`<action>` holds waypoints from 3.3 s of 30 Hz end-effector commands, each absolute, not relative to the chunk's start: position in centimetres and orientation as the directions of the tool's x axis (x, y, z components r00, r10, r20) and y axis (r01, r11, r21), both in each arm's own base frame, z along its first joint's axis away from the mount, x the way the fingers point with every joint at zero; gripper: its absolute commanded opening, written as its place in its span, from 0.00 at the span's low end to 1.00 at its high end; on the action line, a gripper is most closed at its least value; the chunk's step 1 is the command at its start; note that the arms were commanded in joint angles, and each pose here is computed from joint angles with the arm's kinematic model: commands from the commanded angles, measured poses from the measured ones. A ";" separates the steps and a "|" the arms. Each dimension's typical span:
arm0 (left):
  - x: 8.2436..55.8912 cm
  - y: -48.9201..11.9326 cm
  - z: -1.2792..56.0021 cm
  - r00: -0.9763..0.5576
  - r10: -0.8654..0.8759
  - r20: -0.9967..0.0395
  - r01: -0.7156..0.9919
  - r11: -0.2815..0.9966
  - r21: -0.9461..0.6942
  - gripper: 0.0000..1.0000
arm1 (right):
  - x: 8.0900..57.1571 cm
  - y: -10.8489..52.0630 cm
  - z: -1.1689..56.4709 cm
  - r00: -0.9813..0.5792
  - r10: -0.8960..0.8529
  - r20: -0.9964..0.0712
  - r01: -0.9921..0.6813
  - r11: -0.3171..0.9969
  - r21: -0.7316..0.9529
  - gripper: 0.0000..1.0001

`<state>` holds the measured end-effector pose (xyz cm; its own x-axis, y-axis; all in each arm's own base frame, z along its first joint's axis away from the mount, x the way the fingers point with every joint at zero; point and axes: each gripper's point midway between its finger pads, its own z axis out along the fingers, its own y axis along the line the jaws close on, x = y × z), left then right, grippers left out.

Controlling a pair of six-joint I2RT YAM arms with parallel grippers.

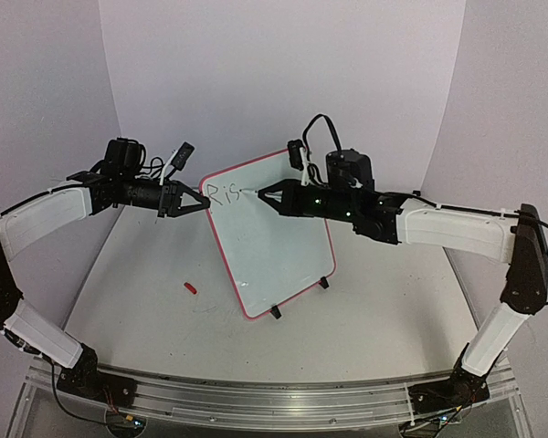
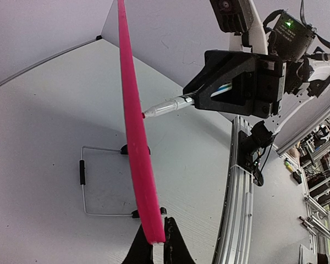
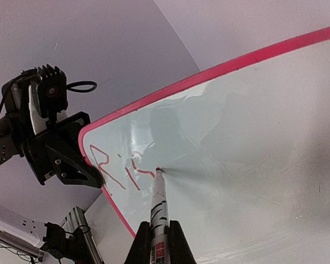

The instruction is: Write a sentence on the whiteboard

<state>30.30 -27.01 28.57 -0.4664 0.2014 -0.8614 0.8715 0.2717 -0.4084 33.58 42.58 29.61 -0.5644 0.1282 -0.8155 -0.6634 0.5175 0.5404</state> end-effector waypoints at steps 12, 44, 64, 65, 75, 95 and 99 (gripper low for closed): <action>29.4 -27.3 28.0 -0.456 0.237 -0.858 0.882 0.252 -0.399 0.00 | 35.6 40.8 31.0 -0.494 0.188 -0.849 -0.614 0.615 0.494 0.00; 29.0 -27.4 28.2 -0.449 0.241 -0.860 0.886 0.244 -0.395 0.00 | 34.8 43.1 31.9 -0.509 0.175 -0.843 -0.690 0.502 0.521 0.00; 29.0 -27.5 28.1 -0.451 0.244 -0.858 0.886 0.242 -0.396 0.00 | 33.8 41.7 29.1 -0.559 0.149 -0.816 -0.647 0.536 0.542 0.00; 28.9 -27.5 28.1 -0.451 0.244 -0.859 0.886 0.243 -0.396 0.00 | 33.8 41.6 29.1 -0.557 0.152 -0.816 -0.645 0.540 0.541 0.00; 28.9 -27.5 28.1 -0.450 0.245 -0.858 0.886 0.243 -0.395 0.00 | 34.3 40.4 30.4 -0.515 0.185 -0.837 -0.630 0.582 0.515 0.00; 28.8 -27.6 28.1 -0.449 0.247 -0.859 0.887 0.241 -0.394 0.00 | 34.1 39.1 31.7 -0.477 0.214 -0.853 -0.622 0.603 0.499 0.00; 28.8 -27.6 28.1 -0.450 0.248 -0.858 0.887 0.242 -0.395 0.00 | 34.4 39.4 31.6 -0.478 0.210 -0.853 -0.624 0.603 0.498 0.00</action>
<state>29.97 -27.22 28.59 -0.4511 0.2111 -0.8672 0.8812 0.2593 -0.3953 33.75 39.24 30.97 -0.5019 0.1945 -0.8428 -0.6200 0.5986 0.5073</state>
